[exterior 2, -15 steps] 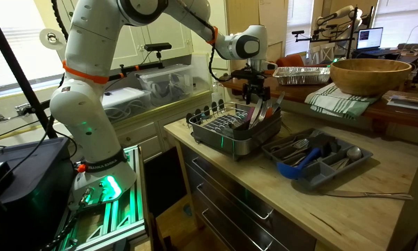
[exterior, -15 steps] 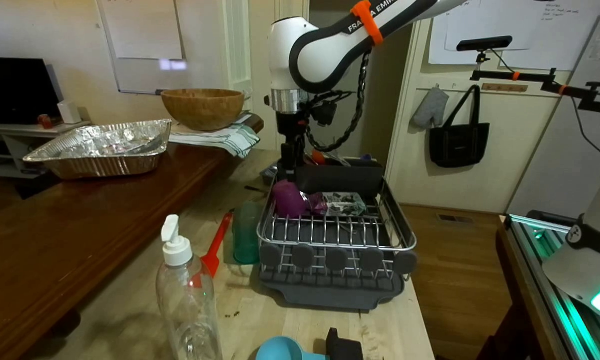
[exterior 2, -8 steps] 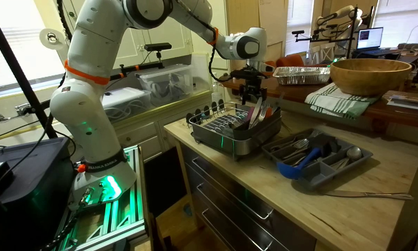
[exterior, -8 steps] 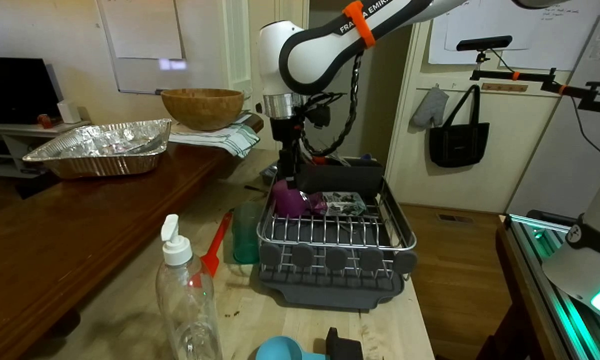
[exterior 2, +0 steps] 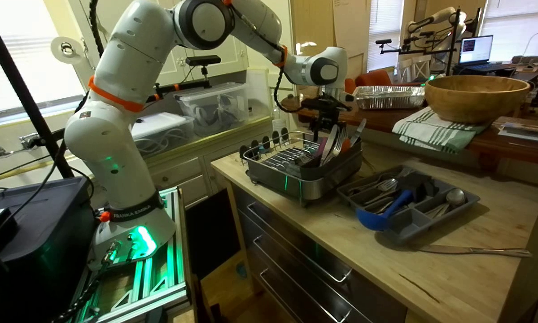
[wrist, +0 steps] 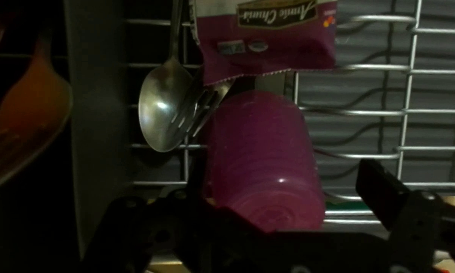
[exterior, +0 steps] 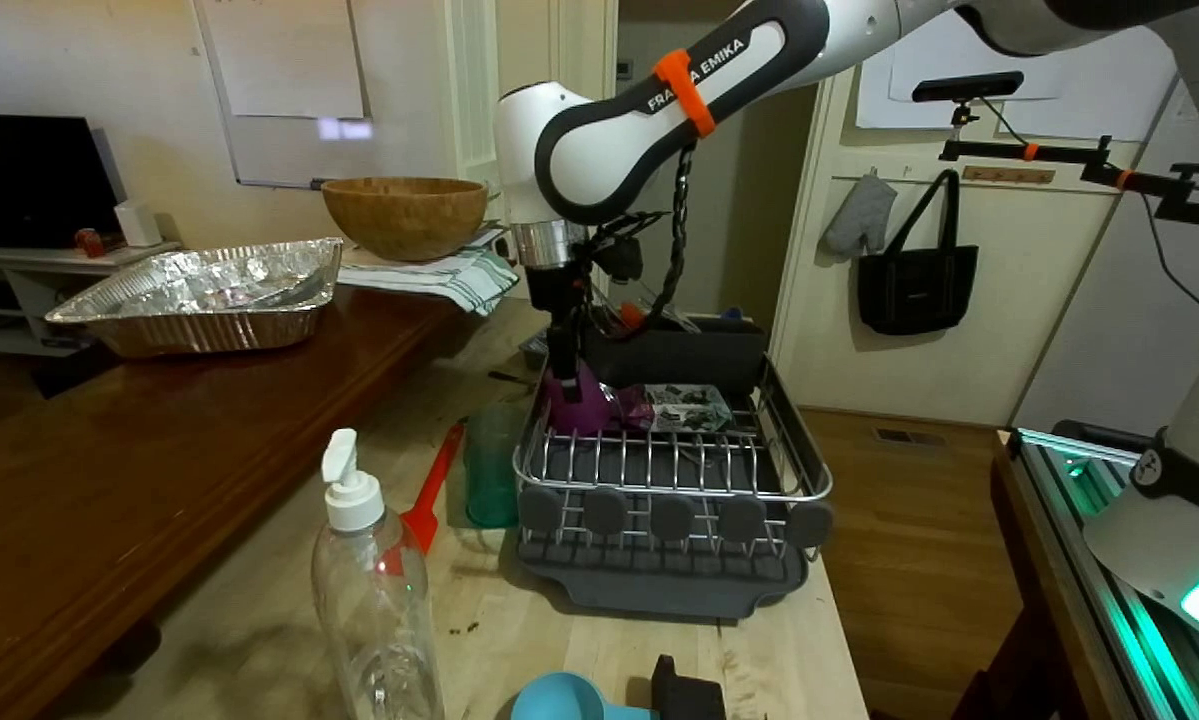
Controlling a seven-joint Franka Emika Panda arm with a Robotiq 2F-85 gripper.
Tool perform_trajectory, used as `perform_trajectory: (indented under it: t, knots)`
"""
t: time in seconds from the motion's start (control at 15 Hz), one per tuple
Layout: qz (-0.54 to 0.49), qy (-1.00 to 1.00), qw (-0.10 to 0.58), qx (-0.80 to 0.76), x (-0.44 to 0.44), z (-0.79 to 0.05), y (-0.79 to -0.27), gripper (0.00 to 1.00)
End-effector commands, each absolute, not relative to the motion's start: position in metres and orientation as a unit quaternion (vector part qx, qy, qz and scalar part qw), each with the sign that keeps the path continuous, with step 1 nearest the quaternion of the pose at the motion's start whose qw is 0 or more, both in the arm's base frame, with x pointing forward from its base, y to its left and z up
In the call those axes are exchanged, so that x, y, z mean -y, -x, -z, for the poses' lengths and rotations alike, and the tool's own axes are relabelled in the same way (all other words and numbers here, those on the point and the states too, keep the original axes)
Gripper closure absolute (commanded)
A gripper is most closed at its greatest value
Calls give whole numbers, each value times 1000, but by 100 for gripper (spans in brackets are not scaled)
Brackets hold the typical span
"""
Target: Put the purple cup on the left side of the counter.
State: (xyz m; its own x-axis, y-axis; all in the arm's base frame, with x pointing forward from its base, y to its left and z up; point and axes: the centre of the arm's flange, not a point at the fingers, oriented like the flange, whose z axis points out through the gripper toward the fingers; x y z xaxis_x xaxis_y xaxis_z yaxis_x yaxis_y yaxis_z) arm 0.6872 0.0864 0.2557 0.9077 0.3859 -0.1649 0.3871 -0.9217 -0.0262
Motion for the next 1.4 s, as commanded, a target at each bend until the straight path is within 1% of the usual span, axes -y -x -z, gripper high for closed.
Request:
perform_trajectory:
  t: [0.0,0.07,0.13,0.2,0.27,0.53,0.87,1.2,1.33]
  knots:
    - [86,-974,5,-209,-86,-246,-705,25]
    - [87,-974,5,-209,-87,-245,-706,32]
    - [90,-975,4,-205,-87,-245,-707,42]
    - [92,-975,7,-201,-85,-248,-707,49]
    - [100,-976,6,-193,-85,-253,-703,54]
    - [81,-978,11,-193,-90,-290,-678,54]
    - [27,-975,12,-219,-97,-348,-650,54]
    - [-29,-959,1,-283,-102,-373,-647,54]
    - [-17,-947,2,-320,-105,-370,-647,54]
